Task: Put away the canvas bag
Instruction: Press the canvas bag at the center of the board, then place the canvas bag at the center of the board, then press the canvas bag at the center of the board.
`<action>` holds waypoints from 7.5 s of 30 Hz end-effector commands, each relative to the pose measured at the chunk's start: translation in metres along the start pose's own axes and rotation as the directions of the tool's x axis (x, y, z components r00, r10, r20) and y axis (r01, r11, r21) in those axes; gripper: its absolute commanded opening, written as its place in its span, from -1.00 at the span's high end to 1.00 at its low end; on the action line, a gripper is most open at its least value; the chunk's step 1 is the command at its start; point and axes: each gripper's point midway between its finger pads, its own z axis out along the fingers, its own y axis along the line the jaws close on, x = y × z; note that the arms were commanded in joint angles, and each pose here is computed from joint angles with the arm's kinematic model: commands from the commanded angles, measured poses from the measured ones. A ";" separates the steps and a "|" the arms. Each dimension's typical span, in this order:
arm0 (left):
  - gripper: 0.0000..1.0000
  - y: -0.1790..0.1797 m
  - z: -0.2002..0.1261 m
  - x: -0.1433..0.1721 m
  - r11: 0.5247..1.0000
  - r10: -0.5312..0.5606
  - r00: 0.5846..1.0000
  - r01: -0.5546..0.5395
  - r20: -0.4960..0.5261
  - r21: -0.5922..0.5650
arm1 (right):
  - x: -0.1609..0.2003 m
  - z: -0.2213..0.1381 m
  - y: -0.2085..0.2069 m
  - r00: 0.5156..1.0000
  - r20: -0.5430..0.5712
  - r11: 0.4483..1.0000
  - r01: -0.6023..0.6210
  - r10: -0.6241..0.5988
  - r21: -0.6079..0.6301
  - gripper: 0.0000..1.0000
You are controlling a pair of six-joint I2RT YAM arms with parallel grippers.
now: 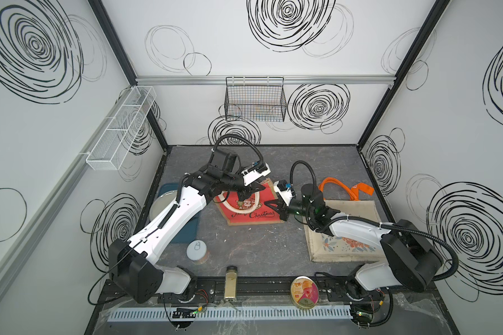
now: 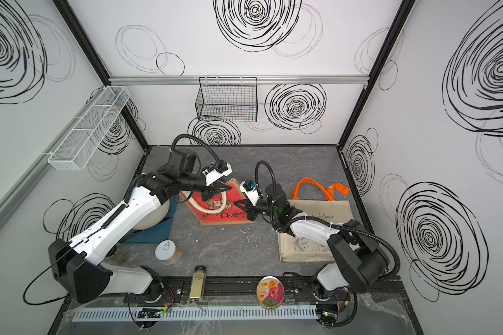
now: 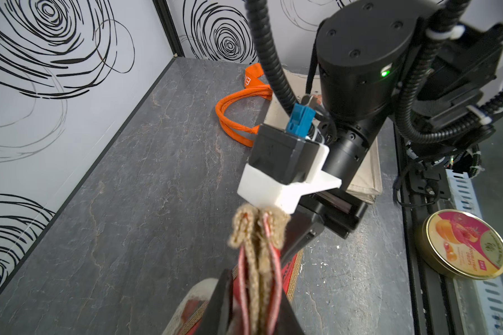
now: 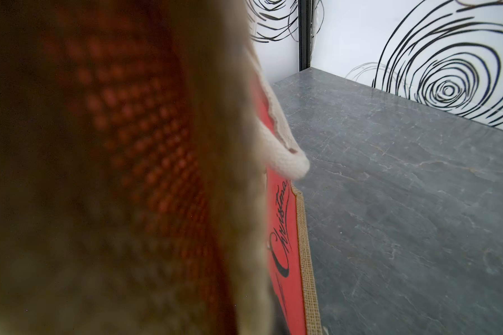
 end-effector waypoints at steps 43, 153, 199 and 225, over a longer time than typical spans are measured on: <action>-0.98 0.082 -0.080 -0.095 0.815 -0.075 0.889 0.316 0.452 -0.486 | 0.053 -0.004 0.049 0.971 -0.051 0.969 -0.236 0.232 -0.075 1.00; 0.43 0.014 0.017 0.280 -0.105 -0.745 0.335 0.795 0.576 -0.598 | 0.178 -0.031 -0.082 0.568 -0.161 0.461 -0.437 0.807 0.772 -0.54; 1.00 -0.053 0.055 0.308 -0.259 -0.738 0.047 0.901 0.673 -0.347 | 0.182 0.001 -0.011 0.686 -0.054 0.609 -0.604 0.726 0.515 0.96; 0.11 -0.003 0.029 0.219 -0.049 -0.740 0.195 0.939 0.644 -0.341 | 0.103 -0.025 -0.063 0.797 -0.047 0.638 -0.446 0.603 0.628 -0.31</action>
